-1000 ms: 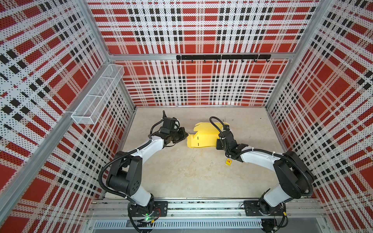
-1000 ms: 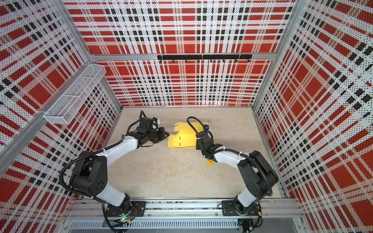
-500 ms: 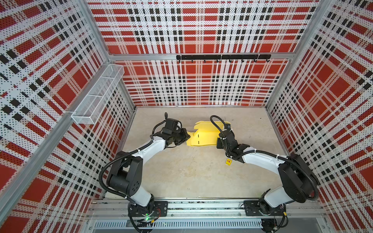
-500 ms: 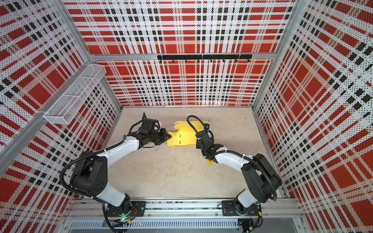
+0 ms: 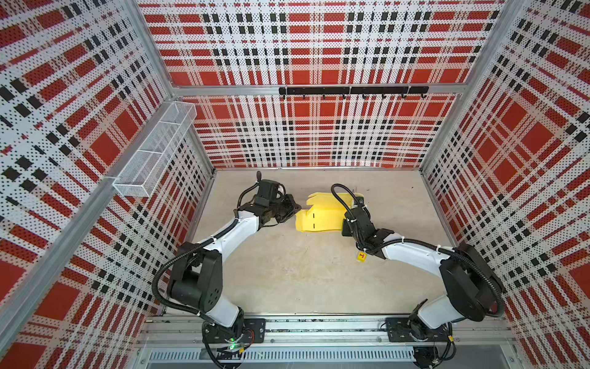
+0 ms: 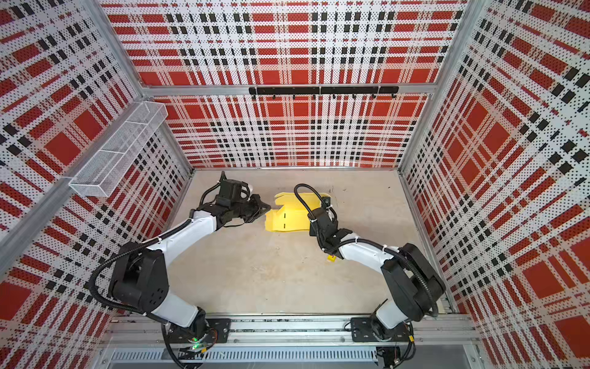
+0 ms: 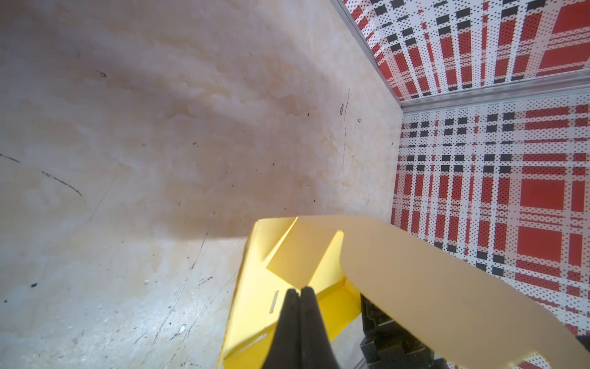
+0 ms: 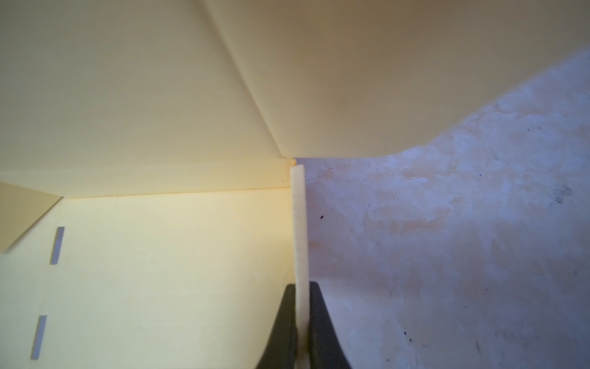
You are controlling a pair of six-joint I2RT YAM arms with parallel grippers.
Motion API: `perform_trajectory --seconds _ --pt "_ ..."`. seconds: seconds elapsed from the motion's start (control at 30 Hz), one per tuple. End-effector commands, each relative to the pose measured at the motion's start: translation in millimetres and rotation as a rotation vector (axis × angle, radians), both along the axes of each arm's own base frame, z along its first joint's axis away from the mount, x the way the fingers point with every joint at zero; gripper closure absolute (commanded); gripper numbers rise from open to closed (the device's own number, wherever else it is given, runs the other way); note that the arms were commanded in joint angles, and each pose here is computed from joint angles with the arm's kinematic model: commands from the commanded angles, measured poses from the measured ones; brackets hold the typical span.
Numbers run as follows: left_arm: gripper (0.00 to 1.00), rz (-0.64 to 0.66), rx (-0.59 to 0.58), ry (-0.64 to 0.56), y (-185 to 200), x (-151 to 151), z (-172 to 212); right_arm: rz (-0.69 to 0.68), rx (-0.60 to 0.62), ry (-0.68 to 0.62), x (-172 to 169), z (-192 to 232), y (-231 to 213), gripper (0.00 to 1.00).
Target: Fold the paper box
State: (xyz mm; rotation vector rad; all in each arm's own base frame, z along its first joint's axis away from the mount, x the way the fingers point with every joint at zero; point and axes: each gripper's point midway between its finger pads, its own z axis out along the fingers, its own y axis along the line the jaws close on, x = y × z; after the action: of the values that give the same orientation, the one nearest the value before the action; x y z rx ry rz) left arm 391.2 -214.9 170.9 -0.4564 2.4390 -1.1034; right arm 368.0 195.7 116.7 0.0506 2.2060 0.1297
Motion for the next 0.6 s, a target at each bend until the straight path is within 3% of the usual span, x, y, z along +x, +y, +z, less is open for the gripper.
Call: perform_trajectory --seconds 0.0,0.57 --pt "1.00 0.036 -0.012 0.035 1.8 -0.6 1.3 -0.011 0.017 -0.045 6.7 15.8 7.2 0.95" --pt "1.00 0.074 0.005 0.101 -4.5 -4.2 -18.3 0.016 0.004 -0.060 6.2 22.5 24.9 0.95"
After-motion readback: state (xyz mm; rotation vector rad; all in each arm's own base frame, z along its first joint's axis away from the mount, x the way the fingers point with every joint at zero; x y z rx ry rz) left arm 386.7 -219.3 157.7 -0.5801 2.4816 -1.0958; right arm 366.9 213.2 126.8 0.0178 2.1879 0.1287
